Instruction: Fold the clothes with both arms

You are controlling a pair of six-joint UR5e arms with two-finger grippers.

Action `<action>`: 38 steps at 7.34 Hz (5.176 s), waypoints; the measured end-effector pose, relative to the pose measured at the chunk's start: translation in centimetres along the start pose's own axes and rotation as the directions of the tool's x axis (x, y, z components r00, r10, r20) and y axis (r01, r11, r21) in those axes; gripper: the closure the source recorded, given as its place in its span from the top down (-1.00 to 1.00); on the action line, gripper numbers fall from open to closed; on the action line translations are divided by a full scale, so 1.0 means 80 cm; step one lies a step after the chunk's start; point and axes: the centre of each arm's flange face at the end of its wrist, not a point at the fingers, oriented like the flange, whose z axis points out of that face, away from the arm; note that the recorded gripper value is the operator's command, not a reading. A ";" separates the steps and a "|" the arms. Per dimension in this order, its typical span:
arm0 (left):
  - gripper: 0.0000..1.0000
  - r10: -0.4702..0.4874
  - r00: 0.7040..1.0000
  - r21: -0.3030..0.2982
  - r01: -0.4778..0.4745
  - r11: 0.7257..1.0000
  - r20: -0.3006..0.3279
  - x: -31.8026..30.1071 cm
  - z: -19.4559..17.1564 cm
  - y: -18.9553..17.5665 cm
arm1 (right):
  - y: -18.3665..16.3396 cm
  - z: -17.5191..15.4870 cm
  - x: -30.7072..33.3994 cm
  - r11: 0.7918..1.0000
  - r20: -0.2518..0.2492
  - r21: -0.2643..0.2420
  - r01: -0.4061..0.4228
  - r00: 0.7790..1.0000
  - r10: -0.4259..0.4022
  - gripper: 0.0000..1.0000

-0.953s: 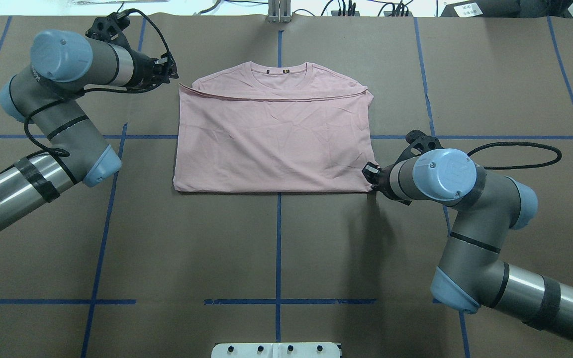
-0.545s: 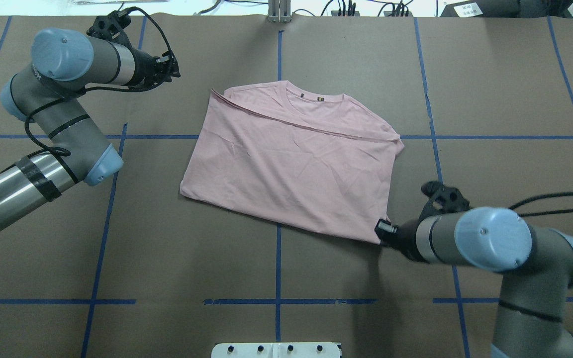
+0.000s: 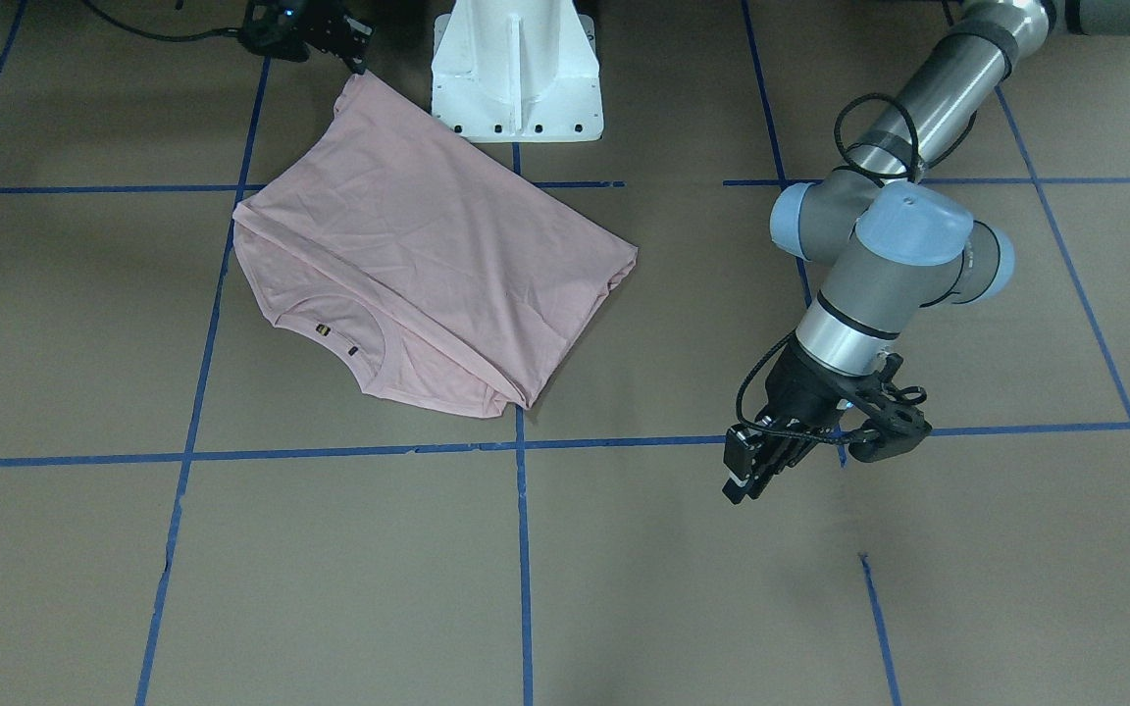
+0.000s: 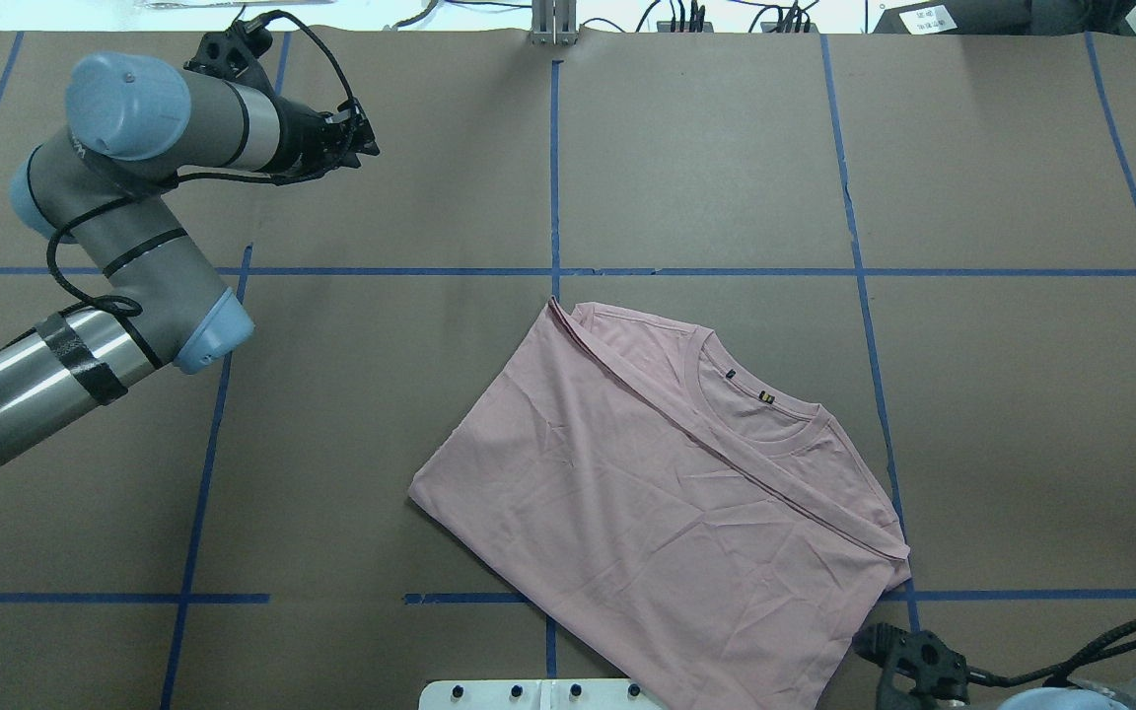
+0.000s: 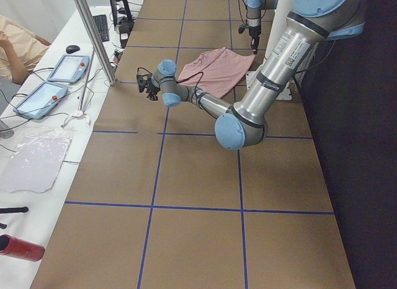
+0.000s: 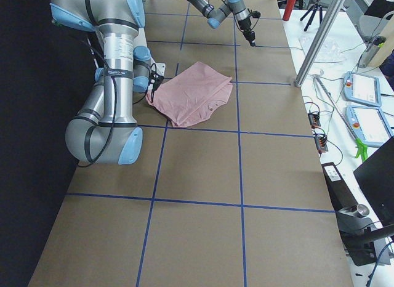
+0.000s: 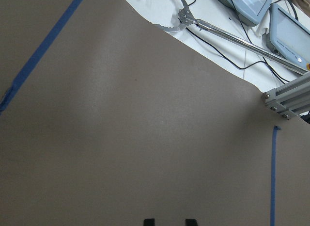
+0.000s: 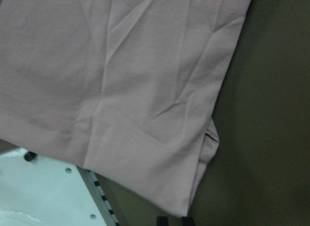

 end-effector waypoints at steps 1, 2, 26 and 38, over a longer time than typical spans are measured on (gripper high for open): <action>-0.21 -0.052 0.998 -0.065 0.051 0.997 -0.021 0.010 -0.012 0.022 | 0.004 0.002 0.007 1.000 -0.013 -0.003 0.001 1.000 -0.001 1.00; -0.10 -0.120 0.992 -0.136 0.114 0.984 -0.035 0.017 -0.031 0.061 | -0.013 -0.005 0.003 1.000 0.001 0.023 -0.019 1.000 0.019 1.00; -1.00 0.010 0.954 0.062 -0.029 0.998 0.299 0.000 0.002 0.175 | -0.315 -0.080 -0.116 0.887 0.199 0.448 -0.113 0.980 0.025 1.00; -0.42 0.027 0.984 0.146 -0.053 0.988 0.175 0.053 0.064 0.025 | -0.142 0.094 -0.255 0.880 0.254 0.426 -0.210 0.961 0.107 -0.99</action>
